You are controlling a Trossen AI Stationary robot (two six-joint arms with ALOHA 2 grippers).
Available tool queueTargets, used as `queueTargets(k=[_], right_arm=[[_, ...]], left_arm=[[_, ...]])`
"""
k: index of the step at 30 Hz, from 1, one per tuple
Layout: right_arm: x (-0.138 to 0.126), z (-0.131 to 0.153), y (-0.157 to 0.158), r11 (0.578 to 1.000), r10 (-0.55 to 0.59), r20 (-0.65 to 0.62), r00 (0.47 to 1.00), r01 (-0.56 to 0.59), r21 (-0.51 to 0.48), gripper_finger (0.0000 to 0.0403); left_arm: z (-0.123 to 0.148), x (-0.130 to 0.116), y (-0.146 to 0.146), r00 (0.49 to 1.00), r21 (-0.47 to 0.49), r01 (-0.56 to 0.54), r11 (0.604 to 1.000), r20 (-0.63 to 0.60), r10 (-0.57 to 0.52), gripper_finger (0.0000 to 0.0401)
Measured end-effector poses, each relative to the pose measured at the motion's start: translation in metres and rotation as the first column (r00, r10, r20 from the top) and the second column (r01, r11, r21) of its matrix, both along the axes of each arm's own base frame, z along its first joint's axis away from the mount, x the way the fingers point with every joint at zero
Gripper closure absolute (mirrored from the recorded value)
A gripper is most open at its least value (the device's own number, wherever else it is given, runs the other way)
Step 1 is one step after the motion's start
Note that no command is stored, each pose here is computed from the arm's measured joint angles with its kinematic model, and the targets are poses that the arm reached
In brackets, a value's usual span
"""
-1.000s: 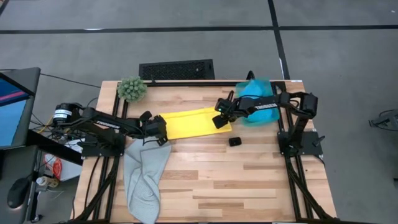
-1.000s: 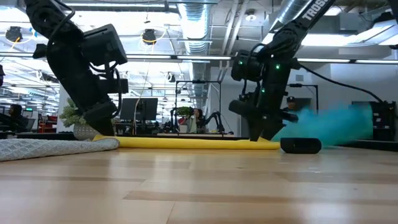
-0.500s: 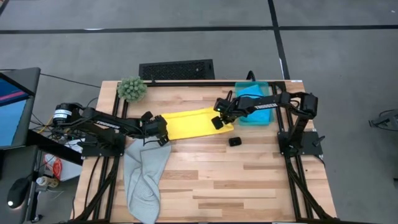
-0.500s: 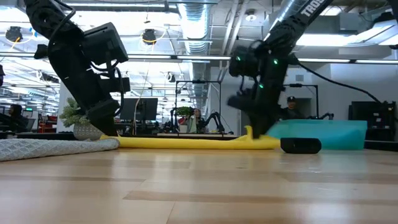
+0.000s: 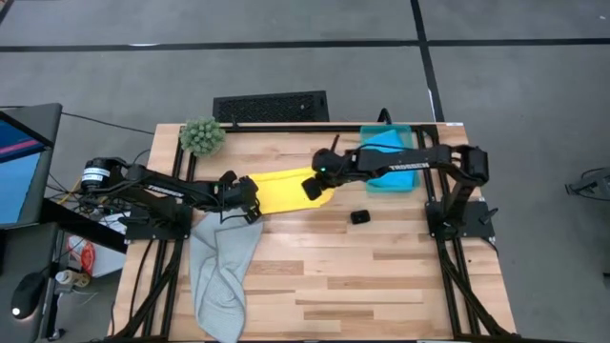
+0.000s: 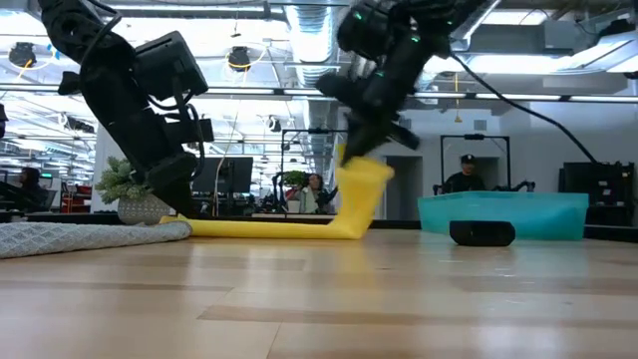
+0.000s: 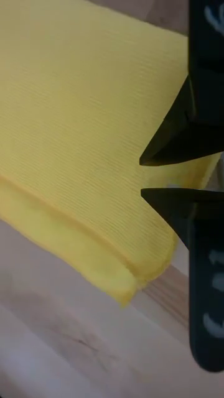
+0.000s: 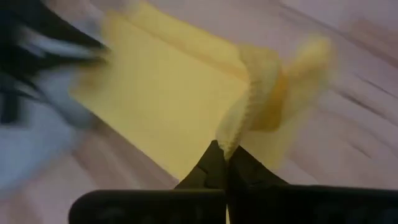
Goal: Fold microfiber towels
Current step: Fold the yellow microfiber cloth
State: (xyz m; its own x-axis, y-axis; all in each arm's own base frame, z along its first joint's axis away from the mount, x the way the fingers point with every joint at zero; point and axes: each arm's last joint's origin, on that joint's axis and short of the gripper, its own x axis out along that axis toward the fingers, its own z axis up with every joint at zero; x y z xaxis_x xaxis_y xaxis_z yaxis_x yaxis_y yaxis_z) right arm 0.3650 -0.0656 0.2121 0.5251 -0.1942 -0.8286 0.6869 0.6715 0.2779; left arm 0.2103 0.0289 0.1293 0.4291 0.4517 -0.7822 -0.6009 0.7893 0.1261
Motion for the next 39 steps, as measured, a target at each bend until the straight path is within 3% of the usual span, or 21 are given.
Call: queueTargets(k=[13, 22, 26, 39], right_arm=[[0.068, 0.001, 0.004, 0.999, 0.038, 0.108, 0.993, -0.037, -0.018, 0.0389], [0.111, -0.014, 0.01, 0.996, 0.09, 0.148, 0.985, -0.09, -0.01, 0.0389], [0.124, -0.011, 0.014, 0.994, 0.107, 0.201, 0.974, -0.105, -0.018, 0.0386], [0.134, -0.025, 0.015, 0.993, 0.12, 0.233, 0.965, -0.12, -0.015, 0.0375]], left_arm=[[0.001, -0.002, -0.003, 0.999, -0.065, 0.031, 0.997, -0.017, -0.033, 0.034], [0.0, -0.004, -0.003, 0.999, -0.071, 0.02, 0.997, -0.034, -0.022, 0.034], [0.001, -0.007, -0.003, 0.999, -0.08, 0.022, 0.997, -0.046, -0.026, 0.034], [0.003, -0.007, -0.004, 0.999, -0.088, 0.023, 0.996, -0.04, -0.027, 0.034]])
